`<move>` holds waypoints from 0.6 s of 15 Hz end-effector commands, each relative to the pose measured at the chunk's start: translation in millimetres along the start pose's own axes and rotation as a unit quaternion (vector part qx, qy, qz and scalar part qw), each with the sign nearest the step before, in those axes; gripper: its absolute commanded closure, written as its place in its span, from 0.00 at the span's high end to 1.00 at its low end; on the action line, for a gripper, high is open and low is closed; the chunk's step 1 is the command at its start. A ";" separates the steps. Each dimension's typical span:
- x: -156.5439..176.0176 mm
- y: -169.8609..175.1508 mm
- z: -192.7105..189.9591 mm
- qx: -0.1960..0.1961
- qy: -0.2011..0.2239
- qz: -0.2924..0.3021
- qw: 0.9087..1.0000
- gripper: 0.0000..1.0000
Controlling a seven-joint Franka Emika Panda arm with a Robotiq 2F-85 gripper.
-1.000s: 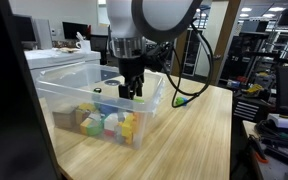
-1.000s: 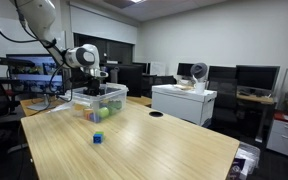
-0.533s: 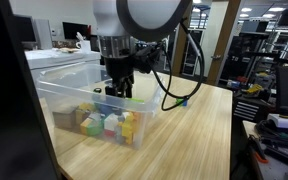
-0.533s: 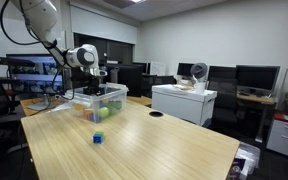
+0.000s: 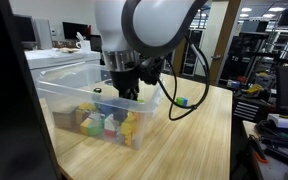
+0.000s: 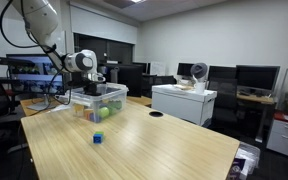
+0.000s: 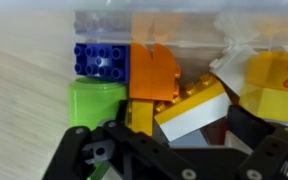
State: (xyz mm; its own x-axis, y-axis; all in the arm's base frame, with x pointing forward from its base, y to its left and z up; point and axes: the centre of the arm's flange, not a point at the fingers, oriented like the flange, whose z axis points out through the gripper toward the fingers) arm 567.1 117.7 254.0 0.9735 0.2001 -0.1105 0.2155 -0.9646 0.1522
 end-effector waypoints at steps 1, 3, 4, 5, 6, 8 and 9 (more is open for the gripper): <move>-16.7 9.7 10.7 0.002 -0.008 -0.003 1.000 1.00; -21.6 13.5 13.4 0.004 -0.010 -0.001 1.000 1.00; -24.5 13.8 15.4 0.009 -0.008 -0.002 1.000 1.00; -26.2 14.9 17.9 0.008 -0.009 0.000 1.000 1.00; -28.7 21.0 22.3 0.009 -0.010 0.001 1.000 1.00; -29.0 25.1 28.5 0.010 -0.010 0.004 1.000 1.00; -30.8 27.2 32.4 0.010 -0.010 0.006 1.000 1.00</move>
State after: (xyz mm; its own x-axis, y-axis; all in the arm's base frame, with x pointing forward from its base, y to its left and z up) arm 555.6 98.3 242.1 0.9770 0.1744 -0.1226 0.1920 -0.9697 0.1510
